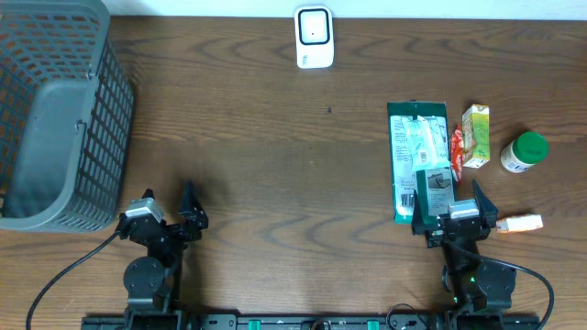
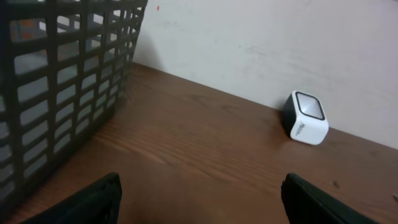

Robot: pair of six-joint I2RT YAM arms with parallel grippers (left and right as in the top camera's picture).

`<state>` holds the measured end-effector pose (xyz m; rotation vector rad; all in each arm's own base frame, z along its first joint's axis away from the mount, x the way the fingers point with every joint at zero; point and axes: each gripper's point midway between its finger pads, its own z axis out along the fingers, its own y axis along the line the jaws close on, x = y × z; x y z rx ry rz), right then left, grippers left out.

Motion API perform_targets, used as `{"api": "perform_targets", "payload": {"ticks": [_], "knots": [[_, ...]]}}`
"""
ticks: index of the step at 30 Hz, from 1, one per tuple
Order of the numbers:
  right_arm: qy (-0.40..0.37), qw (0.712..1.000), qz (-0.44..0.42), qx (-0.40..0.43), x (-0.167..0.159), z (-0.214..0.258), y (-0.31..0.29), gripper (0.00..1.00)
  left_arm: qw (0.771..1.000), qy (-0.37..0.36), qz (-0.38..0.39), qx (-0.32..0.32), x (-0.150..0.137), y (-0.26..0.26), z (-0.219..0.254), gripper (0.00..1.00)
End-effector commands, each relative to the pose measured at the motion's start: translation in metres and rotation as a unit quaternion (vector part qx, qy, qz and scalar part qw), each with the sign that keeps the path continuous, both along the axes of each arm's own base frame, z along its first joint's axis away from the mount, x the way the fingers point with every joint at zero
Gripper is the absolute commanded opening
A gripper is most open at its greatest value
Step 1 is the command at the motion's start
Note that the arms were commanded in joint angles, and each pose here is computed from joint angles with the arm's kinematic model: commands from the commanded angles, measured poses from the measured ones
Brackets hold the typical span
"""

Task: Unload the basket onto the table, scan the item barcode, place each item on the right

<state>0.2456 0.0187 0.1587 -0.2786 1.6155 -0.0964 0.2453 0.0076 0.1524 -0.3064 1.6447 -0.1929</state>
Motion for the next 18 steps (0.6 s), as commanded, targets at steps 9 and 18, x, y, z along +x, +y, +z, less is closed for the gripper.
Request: {"api": "perform_targets", "payload": {"ticks": [9, 18], "knots": [[0.0, 1.0, -0.001, 0.008, -0.0003, 0.0, -0.0004, 0.99, 0.999, 0.029, 0.019, 0.04, -0.0022, 0.0081, -0.0146, 0.83], [0.0, 1.0, -0.001, 0.008, -0.0003, 0.0, -0.0004, 0.99, 0.999, 0.029, 0.019, 0.04, -0.0022, 0.0081, -0.0148, 0.83]]}}
